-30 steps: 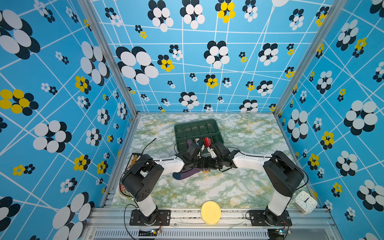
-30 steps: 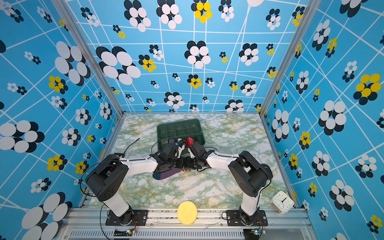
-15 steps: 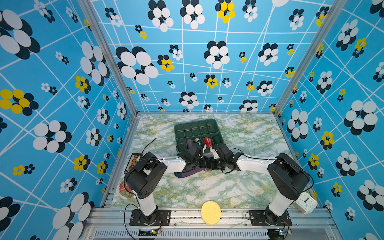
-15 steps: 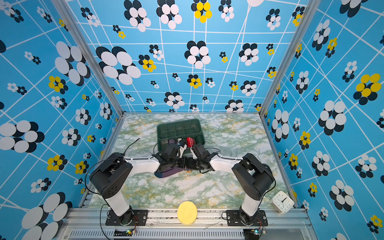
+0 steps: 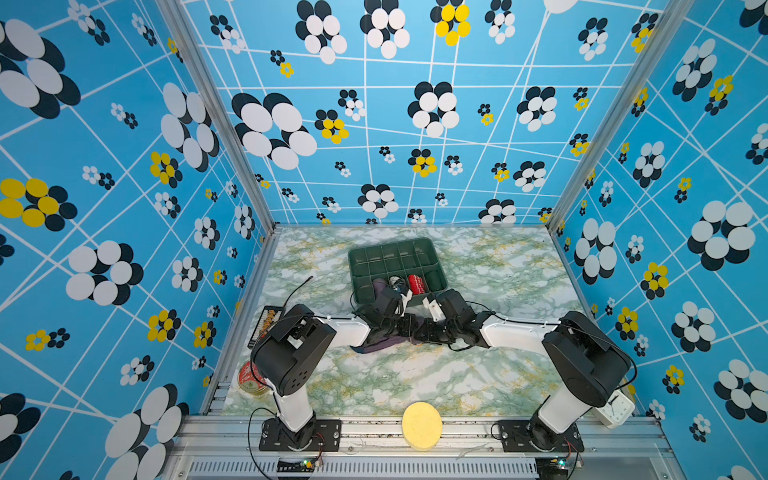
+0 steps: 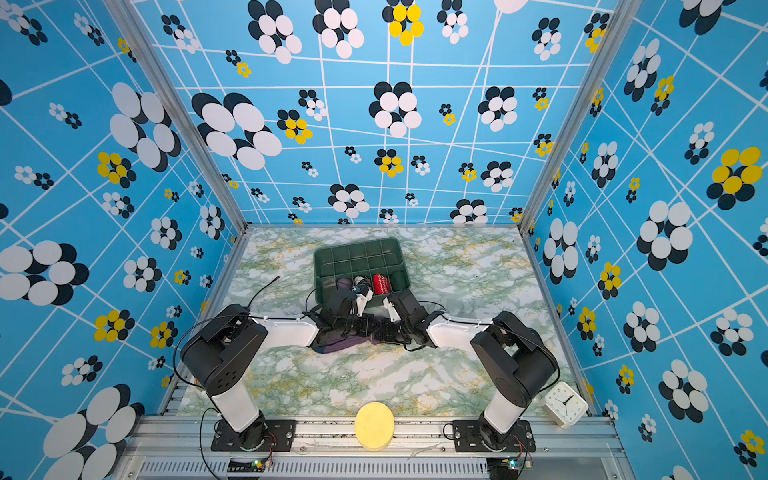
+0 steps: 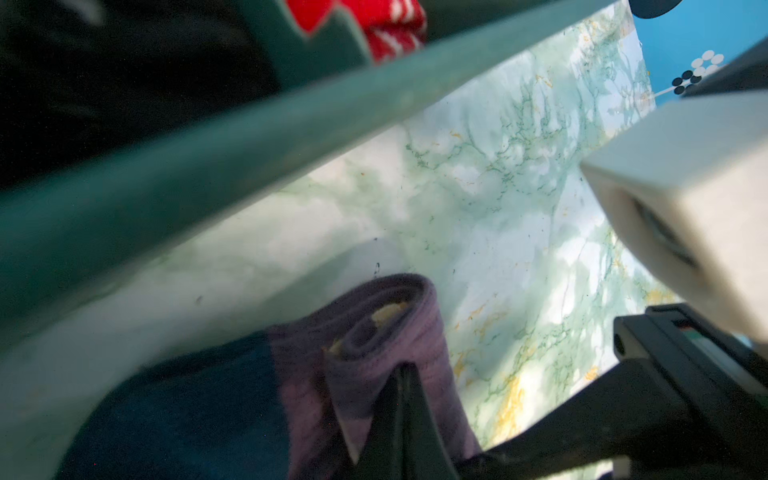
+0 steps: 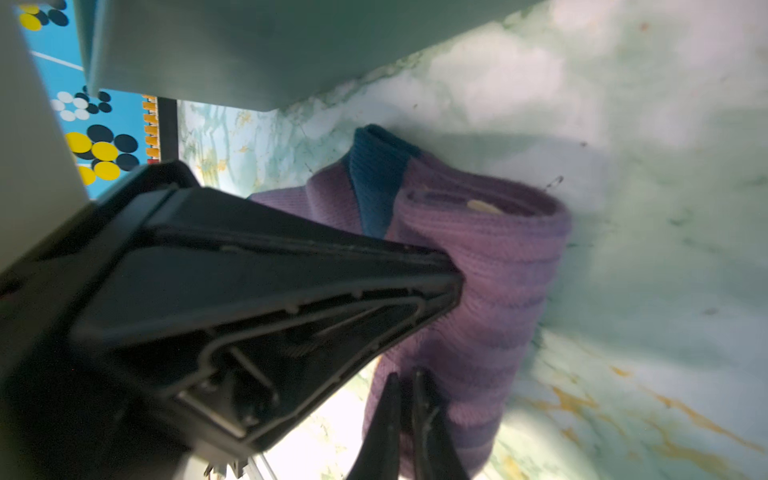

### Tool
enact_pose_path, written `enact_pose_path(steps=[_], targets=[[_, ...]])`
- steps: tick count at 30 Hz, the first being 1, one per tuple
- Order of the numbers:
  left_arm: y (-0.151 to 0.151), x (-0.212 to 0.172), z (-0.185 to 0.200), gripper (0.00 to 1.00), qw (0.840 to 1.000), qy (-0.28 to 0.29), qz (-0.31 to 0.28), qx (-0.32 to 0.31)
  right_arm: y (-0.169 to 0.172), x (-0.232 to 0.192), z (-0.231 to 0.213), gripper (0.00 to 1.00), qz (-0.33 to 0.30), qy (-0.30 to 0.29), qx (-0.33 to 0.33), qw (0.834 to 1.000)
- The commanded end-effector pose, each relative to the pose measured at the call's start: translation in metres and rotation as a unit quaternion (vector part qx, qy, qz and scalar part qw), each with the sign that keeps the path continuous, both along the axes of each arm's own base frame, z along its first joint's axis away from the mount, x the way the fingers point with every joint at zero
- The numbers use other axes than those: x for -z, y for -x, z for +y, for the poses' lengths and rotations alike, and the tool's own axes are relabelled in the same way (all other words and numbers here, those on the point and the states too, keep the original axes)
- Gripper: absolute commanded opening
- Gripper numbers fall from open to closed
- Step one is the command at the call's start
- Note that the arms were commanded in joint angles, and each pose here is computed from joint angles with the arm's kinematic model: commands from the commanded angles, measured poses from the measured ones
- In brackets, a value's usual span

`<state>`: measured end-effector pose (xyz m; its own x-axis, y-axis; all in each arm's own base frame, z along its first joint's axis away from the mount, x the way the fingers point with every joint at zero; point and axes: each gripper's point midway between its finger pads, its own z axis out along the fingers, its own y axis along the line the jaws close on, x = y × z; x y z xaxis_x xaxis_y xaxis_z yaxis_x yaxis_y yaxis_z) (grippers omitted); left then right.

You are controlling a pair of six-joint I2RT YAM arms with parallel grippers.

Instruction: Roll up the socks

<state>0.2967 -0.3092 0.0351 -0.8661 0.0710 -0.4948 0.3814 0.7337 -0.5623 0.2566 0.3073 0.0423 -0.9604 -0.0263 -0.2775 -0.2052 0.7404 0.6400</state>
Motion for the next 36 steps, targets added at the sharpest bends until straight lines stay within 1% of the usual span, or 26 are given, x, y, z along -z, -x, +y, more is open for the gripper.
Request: enact_pose_path(steps=[1,7,16,20,22,25,29,33,36], targets=[[0.027,0.052,0.028,0.00,0.995,-0.067,0.077,-0.011,0.015,-0.001,0.003,0.12,0.028,-0.022,-0.013,0.999],[0.026,0.052,0.027,0.00,0.995,-0.066,0.078,-0.009,0.015,0.001,0.004,0.11,0.032,-0.022,-0.014,0.999],[0.028,0.053,0.027,0.00,0.995,-0.064,0.083,-0.006,0.014,0.028,-0.007,0.11,0.058,0.020,0.005,0.998],[0.029,0.054,0.027,0.00,0.994,-0.064,0.085,-0.005,0.015,0.036,-0.008,0.11,0.069,0.026,0.005,0.997],[0.030,0.055,0.028,0.00,0.994,-0.065,0.086,-0.005,0.014,0.030,-0.005,0.11,0.062,0.013,0.004,0.998],[0.031,0.055,0.029,0.00,0.994,-0.064,0.086,-0.004,0.009,0.008,-0.001,0.21,0.038,-0.026,0.004,0.999],[0.032,0.055,0.029,0.00,0.994,-0.062,0.087,-0.003,0.005,-0.022,0.000,0.28,0.009,-0.059,0.005,0.998],[0.032,0.054,0.028,0.00,0.995,-0.061,0.085,-0.002,0.002,-0.038,-0.005,0.29,-0.006,-0.074,0.016,0.997],[0.032,0.054,0.028,0.00,0.995,-0.060,0.085,-0.002,-0.003,-0.039,-0.017,0.29,-0.013,-0.067,0.038,0.997]])
